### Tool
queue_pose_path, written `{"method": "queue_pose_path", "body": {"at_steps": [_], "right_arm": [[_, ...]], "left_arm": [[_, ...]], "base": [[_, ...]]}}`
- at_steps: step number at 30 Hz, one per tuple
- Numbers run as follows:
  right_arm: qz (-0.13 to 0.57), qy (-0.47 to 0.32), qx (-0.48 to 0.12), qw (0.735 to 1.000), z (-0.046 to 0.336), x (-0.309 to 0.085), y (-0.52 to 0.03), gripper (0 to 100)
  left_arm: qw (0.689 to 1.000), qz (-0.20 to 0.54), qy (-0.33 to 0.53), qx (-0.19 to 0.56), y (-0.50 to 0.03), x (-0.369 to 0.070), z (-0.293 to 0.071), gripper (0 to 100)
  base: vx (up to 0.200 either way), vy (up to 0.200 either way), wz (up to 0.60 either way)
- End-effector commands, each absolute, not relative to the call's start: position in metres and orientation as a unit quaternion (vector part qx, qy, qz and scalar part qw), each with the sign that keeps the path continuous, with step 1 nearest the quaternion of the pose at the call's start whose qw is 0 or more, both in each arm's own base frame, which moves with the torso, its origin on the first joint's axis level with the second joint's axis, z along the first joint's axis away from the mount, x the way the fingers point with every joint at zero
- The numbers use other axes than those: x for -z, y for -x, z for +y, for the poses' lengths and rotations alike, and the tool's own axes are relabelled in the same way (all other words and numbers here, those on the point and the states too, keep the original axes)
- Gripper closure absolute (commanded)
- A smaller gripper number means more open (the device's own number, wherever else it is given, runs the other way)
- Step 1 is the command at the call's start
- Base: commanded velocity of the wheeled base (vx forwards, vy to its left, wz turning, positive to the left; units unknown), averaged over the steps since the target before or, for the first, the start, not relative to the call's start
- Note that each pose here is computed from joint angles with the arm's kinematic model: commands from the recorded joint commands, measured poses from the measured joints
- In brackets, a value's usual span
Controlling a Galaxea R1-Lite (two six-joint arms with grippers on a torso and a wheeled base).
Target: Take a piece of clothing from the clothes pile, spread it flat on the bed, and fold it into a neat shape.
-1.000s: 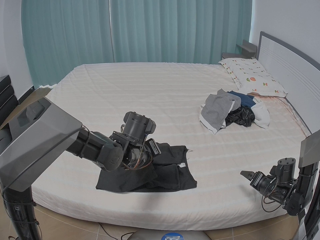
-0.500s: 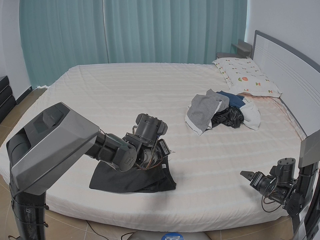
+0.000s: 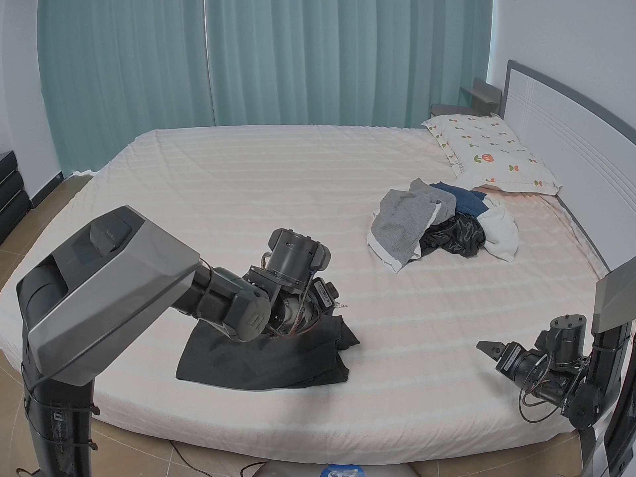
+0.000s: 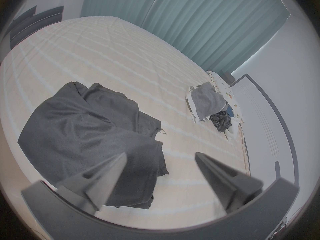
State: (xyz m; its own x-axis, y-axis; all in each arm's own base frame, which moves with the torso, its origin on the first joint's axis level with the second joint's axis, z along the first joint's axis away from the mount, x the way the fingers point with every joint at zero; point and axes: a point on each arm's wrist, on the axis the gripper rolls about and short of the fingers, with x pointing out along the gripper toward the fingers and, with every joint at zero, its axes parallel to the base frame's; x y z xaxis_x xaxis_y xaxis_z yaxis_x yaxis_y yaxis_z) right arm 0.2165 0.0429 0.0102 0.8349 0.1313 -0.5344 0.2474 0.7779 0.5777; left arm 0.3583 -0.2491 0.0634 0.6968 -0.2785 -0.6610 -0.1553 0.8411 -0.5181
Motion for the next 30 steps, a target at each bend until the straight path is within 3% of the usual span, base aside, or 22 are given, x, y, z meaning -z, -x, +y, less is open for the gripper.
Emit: {"method": "queue_pose_path", "body": {"at_steps": [1, 7, 13, 19, 30], "right_arm": [[0.292, -0.330, 0.035, 0.897, 0.042, -0.009, -0.213, 0], [0.292, -0.330, 0.035, 0.897, 0.042, -0.009, -0.213, 0], [0.294, -0.330, 0.034, 0.896, 0.043, -0.008, -0.213, 0], [0.296, -0.327, 0.026, 0.897, 0.047, -0.009, -0.212, 0], [0.316, -0.302, -0.038, 0.899, 0.071, -0.007, -0.208, 0]], "left_arm": [[0.879, 0.377, 0.292, 0.029, -0.361, -0.075, -0.239, 0], [0.871, 0.386, 0.305, -0.005, -0.358, -0.076, -0.203, 0], [0.828, 0.423, 0.366, -0.029, -0.340, -0.069, -0.153, 0], [0.819, 0.421, 0.387, -0.055, -0.325, -0.050, -0.122, 0], [0.808, 0.407, 0.423, -0.044, -0.322, -0.040, -0.100, 0]], "base": [[0.000, 0.000, 0.00], [0.000, 0.000, 0.00], [0.000, 0.000, 0.00], [0.000, 0.000, 0.00], [0.000, 0.000, 0.00]]}}
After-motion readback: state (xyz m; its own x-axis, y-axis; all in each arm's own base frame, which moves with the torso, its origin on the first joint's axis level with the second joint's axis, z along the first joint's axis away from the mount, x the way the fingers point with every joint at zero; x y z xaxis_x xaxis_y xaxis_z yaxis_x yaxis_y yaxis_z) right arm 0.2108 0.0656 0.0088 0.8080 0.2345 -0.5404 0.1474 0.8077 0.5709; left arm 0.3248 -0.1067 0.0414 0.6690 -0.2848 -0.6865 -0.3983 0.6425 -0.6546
